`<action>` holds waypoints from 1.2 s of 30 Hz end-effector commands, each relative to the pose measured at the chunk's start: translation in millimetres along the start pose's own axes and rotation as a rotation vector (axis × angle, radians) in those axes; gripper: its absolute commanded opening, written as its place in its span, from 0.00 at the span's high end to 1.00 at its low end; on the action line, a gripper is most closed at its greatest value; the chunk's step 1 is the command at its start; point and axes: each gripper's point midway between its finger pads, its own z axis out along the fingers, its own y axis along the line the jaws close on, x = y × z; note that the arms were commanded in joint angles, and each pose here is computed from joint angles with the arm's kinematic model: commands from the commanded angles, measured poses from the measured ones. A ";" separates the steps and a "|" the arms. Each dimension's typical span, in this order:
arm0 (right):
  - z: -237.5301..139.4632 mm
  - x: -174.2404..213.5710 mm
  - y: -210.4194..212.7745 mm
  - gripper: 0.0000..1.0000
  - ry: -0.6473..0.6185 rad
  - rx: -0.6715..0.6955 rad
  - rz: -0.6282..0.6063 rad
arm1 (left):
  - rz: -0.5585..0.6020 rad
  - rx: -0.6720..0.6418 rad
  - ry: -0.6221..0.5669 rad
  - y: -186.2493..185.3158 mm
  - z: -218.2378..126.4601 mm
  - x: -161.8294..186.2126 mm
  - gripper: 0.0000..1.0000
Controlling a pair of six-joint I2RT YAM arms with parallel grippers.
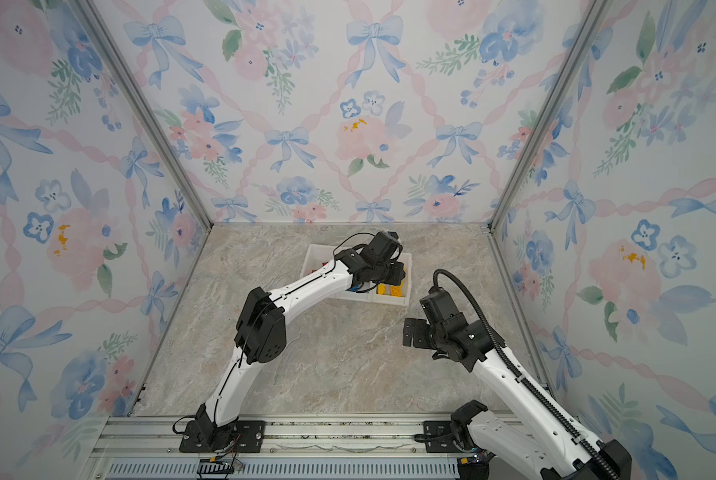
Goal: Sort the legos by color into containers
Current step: 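Lift the yellow brick and carry it over the yellow compartment with the left gripper, then lower the yellow brick into the yellow compartment and open the left gripper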
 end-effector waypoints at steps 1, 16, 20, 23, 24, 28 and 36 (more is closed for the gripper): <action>-5.2 4.5 -7.5 0.02 0.018 0.018 0.009 | 0.011 -0.025 -0.020 7.9 12.0 -7.9 0.76; -9.6 2.2 -15.7 0.01 0.033 0.012 0.017 | -0.018 -0.064 -0.033 25.6 36.2 -12.7 0.50; -9.1 -1.3 -15.0 0.01 0.033 0.006 0.019 | -0.020 -0.067 -0.047 25.0 31.6 -17.4 0.42; -8.8 -3.4 -14.4 0.01 0.031 0.005 0.016 | -0.020 -0.064 -0.057 23.3 26.9 -21.4 0.39; -9.0 -4.1 -13.7 0.01 0.029 0.001 0.017 | -0.019 -0.064 -0.060 22.7 25.2 -22.8 0.39; -8.6 -6.3 -12.8 0.01 0.025 0.000 0.016 | -0.012 -0.059 -0.081 18.4 14.5 -30.3 0.35; -9.8 -14.7 -13.0 0.00 0.002 0.002 0.007 | 0.032 -0.077 -0.114 16.0 -11.2 -37.9 0.29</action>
